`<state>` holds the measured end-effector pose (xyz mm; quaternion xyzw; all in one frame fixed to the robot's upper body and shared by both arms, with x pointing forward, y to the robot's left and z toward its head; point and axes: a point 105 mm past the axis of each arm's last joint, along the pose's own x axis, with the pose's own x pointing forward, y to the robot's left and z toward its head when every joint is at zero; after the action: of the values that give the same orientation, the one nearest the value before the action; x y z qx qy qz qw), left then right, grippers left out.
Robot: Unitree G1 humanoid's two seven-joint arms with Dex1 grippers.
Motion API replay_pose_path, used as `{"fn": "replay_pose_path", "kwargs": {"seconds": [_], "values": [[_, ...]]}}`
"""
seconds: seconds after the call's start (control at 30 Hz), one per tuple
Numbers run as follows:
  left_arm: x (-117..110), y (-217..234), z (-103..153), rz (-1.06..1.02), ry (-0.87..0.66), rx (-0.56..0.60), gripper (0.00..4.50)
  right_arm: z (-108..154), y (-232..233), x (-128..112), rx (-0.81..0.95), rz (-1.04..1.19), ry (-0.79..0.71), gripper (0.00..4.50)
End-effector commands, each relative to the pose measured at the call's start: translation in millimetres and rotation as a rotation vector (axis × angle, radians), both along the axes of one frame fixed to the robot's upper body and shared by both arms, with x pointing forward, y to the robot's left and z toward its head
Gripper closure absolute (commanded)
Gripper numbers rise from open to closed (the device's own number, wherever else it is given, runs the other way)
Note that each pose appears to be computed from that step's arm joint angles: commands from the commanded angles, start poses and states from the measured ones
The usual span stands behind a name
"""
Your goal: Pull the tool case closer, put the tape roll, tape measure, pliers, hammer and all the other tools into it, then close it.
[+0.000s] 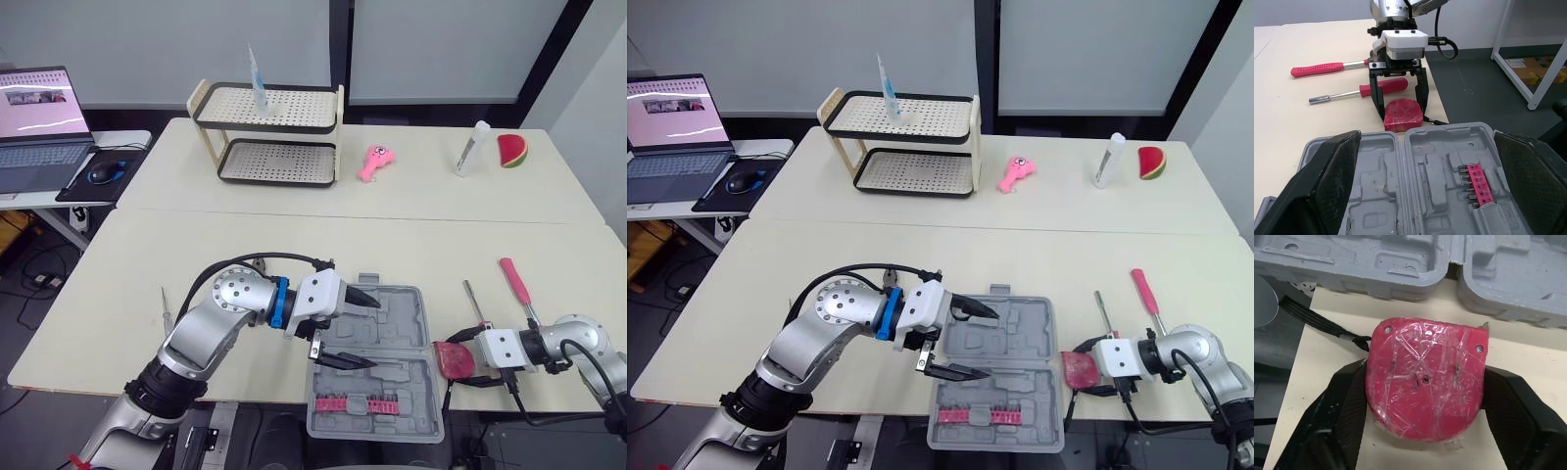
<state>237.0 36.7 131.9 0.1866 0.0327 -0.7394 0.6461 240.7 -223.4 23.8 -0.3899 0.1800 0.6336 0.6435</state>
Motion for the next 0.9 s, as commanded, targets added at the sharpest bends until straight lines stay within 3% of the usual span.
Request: {"fn": "replay_pose_path", "kwargs": {"seconds": [0.03, 0.27, 0.5, 0.67, 0.9], "values": [[-3.2, -3.6, 11.0, -0.02, -0.037, -0.026, 0.0, 4.5, -0.4, -0.5, 0.013, -0.001, -0.001, 1.39], [16.1, 11.3, 13.1, 0.071, -0.073, -0.035, 0.0, 41.3, -3.5, 12.4, -0.009, -0.108, -0.057, 1.39], [29.2, 26.4, 12.0, 0.176, -0.071, -0.068, 0.0, 91.3, 33.9, 31.1, -0.107, -0.204, -0.119, 1.39], [36.8, 31.0, 11.2, 0.225, -0.07, -0.084, 0.0, 98.4, 69.8, 50.5, -0.15, -0.223, -0.148, 1.39], [35.5, 32.2, 9.2, 0.23, -0.067, -0.087, 0.0, 80.0, 83.7, 64.9, -0.269, -0.187, -0.158, 1.39]]}}
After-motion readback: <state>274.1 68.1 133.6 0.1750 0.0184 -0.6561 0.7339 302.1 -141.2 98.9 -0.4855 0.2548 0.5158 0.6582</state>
